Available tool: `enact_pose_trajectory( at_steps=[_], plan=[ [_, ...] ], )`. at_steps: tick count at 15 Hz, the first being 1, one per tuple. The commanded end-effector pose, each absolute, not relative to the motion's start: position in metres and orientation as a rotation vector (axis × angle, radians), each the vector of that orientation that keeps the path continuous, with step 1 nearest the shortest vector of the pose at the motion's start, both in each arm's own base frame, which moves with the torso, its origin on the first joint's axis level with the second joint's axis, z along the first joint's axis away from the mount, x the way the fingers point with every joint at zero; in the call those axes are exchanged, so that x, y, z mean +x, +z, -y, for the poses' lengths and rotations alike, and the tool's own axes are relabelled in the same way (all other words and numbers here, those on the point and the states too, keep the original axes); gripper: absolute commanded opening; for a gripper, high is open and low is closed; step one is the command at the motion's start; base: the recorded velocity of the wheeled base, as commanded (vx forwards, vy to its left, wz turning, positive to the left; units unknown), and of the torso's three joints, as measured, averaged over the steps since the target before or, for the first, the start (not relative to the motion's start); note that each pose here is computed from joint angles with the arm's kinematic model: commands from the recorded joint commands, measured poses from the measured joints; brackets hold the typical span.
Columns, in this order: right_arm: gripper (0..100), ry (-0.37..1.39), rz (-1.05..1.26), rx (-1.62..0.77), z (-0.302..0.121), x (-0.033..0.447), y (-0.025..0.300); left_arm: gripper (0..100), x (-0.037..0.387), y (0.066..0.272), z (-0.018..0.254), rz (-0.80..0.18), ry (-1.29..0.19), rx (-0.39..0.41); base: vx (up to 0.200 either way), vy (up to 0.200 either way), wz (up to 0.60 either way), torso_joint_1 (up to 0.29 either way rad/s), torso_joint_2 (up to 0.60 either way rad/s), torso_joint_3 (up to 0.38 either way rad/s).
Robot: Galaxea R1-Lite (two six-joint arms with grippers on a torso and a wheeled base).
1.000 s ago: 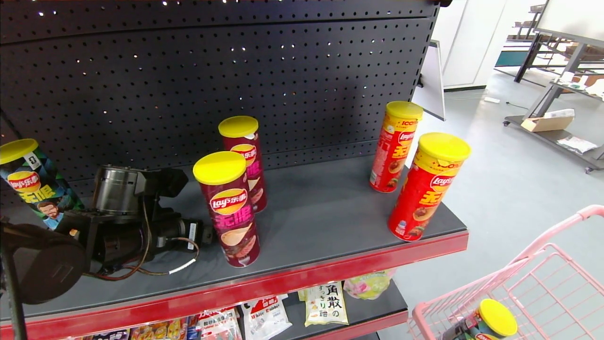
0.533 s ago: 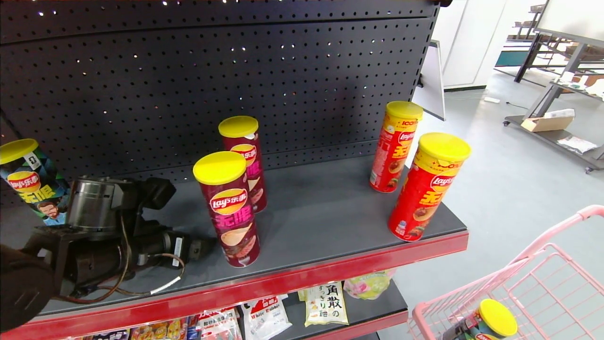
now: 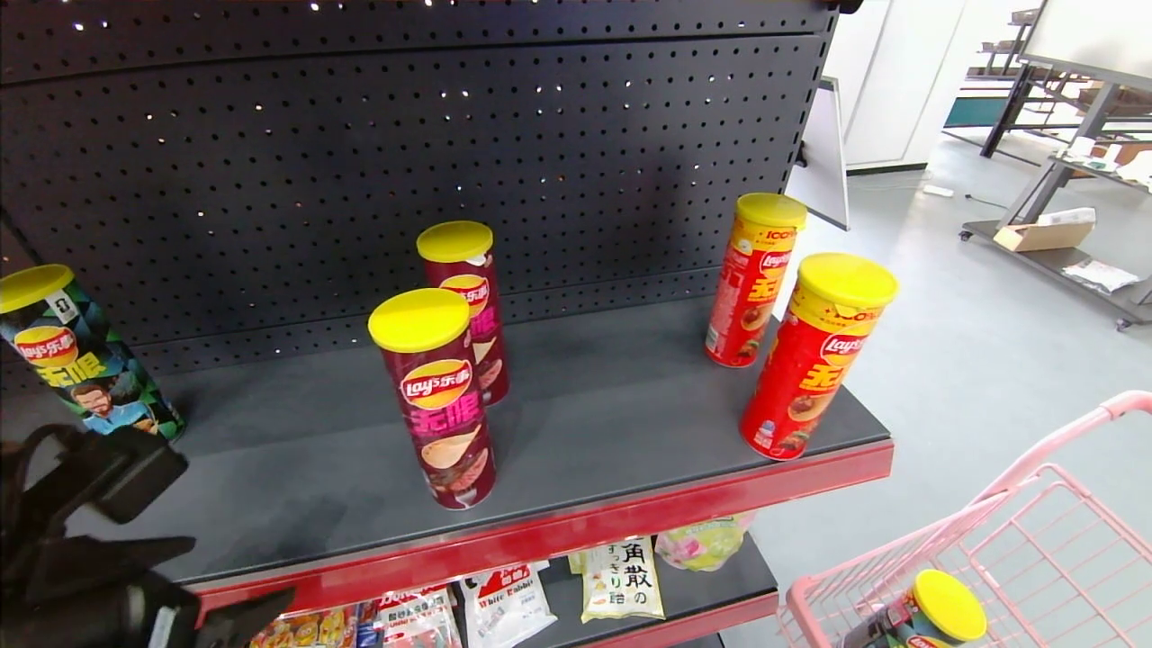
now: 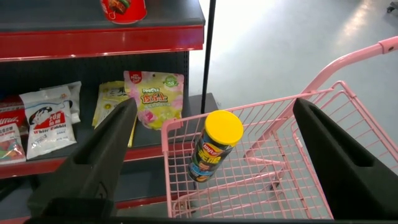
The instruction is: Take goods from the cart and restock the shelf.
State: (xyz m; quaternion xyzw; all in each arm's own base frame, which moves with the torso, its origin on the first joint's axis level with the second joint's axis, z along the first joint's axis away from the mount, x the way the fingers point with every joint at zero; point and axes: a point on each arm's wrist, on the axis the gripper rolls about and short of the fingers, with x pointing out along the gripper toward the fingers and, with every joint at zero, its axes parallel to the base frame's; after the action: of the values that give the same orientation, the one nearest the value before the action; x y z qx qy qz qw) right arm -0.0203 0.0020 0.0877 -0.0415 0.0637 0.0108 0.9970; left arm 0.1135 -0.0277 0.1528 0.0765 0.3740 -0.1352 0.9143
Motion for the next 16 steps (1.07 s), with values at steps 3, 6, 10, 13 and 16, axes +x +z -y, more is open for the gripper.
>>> enact_pose_trajectory(
  at_steps=[3,6,10,13,16],
  plan=[
    [100,0.019,-0.123,-0.081,-0.002,-0.021,0.088,100,0.057,0.157,0.014,-0.68,-0.281,0.169,0.0,0.0,0.0,0.0,0.0,0.0],
    [100,0.02,-0.108,-0.084,-0.002,-0.022,0.087,100,0.111,0.138,0.027,-0.649,-0.277,0.162,0.0,0.0,0.0,0.0,0.0,0.0],
    [100,0.015,-0.101,-0.084,-0.002,-0.023,0.087,100,0.161,0.124,0.038,-0.669,-0.233,0.176,0.0,0.0,0.0,0.0,0.0,0.0],
    [100,0.015,-0.102,-0.084,-0.002,-0.022,0.087,100,0.186,0.111,0.043,-0.7,-0.228,0.171,0.0,0.0,0.0,0.0,0.0,0.0],
    [100,0.015,-0.099,-0.086,-0.002,-0.023,0.087,100,0.209,0.111,0.053,-0.642,-0.213,0.153,0.0,0.0,0.0,0.0,0.0,0.0]
  ],
)
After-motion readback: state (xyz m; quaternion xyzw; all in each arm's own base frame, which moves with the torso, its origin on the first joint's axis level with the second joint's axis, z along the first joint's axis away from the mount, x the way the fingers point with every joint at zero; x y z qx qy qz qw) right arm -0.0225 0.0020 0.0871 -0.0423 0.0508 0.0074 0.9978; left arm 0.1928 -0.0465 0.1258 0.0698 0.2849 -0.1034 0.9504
